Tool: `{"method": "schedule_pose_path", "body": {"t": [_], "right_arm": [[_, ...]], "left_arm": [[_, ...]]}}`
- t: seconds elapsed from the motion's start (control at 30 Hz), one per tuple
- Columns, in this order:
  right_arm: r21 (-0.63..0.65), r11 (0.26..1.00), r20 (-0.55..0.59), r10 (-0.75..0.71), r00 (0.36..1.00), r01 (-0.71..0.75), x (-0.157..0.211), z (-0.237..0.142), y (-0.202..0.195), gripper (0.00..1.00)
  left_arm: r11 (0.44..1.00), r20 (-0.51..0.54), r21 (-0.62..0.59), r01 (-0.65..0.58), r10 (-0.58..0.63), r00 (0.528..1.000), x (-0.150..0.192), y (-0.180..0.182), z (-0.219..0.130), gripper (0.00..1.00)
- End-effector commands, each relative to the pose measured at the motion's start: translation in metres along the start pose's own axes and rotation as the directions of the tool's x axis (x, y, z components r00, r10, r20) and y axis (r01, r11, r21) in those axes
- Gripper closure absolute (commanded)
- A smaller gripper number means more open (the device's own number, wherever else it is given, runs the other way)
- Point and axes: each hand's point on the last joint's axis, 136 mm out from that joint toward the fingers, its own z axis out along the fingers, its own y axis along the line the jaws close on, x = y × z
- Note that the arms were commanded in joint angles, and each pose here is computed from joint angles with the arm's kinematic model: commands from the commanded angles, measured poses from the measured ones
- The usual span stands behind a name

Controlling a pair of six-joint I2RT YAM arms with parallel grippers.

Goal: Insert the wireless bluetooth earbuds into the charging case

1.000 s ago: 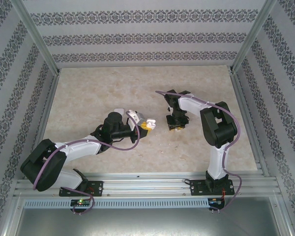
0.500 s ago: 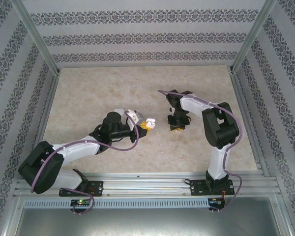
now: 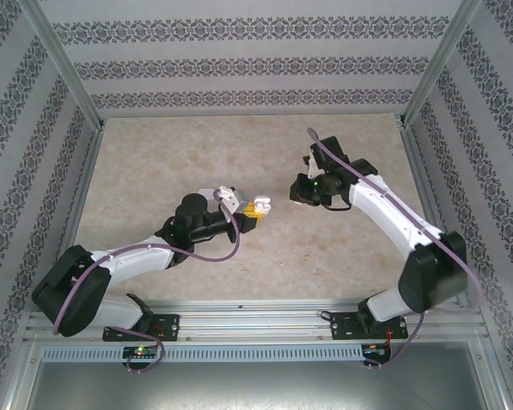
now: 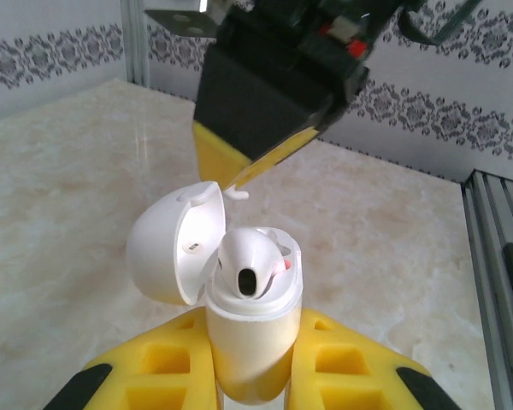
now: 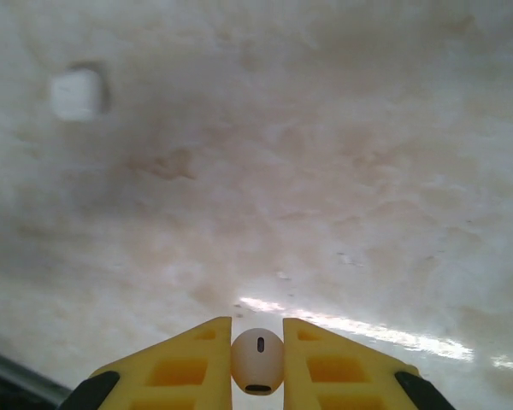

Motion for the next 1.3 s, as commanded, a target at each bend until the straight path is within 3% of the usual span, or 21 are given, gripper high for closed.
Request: {"method": "schedule_pose_path", "body": {"t": [0.0,0.47,0.83,1.27], "right_arm": [[-0.14,0.988,0.052,0.071,0.996,-0.063,-0.001,-0.016,0.029,0.82],[-0.355,0.932,0.157,0.136,0.978,-0.072,0.0,-0.069,0.09,0.82],[-0.469,0.878,0.162,0.194,0.968,-0.097,-0.001,-0.07,0.124,0.83],[-0.5,0.853,0.156,0.254,0.955,-0.145,0.003,-0.059,0.123,0.84]], "left_arm": [[0.998,0.095,-0.02,-0.057,0.059,0.994,-0.021,0.002,0.002,1.0],[0.995,0.204,-0.052,-0.088,0.097,0.974,-0.05,0.012,0.013,1.0],[0.994,0.235,-0.071,-0.085,0.099,0.967,-0.056,0.014,0.011,1.0],[0.994,0.27,-0.085,-0.071,0.092,0.958,-0.063,0.016,0.006,1.0]]}}
